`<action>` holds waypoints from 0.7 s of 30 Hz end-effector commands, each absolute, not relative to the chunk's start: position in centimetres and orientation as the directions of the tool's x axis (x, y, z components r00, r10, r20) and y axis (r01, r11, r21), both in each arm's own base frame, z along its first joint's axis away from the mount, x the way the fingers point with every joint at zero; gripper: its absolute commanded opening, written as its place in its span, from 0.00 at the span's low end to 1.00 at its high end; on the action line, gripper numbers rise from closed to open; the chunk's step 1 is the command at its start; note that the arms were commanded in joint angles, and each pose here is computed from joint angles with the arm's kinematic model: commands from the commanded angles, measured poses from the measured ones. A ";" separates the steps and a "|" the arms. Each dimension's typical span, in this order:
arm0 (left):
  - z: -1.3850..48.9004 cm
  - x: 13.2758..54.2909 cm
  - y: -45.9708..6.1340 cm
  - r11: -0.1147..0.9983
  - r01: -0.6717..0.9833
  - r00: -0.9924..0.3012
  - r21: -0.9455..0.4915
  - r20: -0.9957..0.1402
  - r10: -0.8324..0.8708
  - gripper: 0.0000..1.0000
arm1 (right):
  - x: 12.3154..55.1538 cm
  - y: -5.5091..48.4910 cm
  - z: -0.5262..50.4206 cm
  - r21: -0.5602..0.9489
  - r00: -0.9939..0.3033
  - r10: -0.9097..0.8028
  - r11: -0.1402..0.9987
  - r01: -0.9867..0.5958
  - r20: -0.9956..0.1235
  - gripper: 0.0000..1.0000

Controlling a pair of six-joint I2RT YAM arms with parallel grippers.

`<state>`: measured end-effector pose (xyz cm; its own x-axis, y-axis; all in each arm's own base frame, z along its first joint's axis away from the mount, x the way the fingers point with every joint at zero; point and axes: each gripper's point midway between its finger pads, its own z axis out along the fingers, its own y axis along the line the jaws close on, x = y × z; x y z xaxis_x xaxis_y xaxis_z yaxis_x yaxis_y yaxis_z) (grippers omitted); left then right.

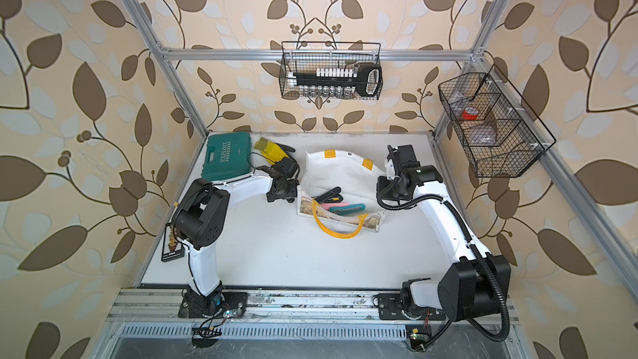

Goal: Place the art knife into the pouch
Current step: Pick up the utility knife at the center of the board.

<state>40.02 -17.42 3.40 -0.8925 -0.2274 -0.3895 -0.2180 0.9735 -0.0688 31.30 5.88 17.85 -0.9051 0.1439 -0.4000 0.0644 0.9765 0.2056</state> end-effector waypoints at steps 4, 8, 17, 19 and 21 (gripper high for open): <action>3.1 39.7 -16.3 0.977 -0.212 -0.901 0.031 -0.393 -0.183 0.75 | 31.2 6.3 17.1 0.202 -0.916 0.118 0.978 0.041 -0.384 0.00; 3.0 39.6 -16.5 0.978 -0.208 -0.904 0.029 -0.387 -0.181 0.66 | 31.2 6.3 17.2 0.202 -0.913 0.117 0.979 0.040 -0.390 0.00; 2.2 39.4 -16.6 0.981 -0.192 -0.917 0.031 -0.362 -0.168 0.49 | 31.0 6.2 17.4 0.203 -0.910 0.119 0.978 0.040 -0.396 0.00; 2.1 39.3 -16.7 0.981 -0.191 -0.919 0.026 -0.357 -0.169 0.43 | 31.0 6.2 17.5 0.205 -0.909 0.122 0.978 0.041 -0.398 0.00; 2.2 39.1 -16.7 0.982 -0.190 -0.917 0.015 -0.359 -0.172 0.40 | 30.9 6.2 17.6 0.207 -0.909 0.124 0.977 0.042 -0.398 0.00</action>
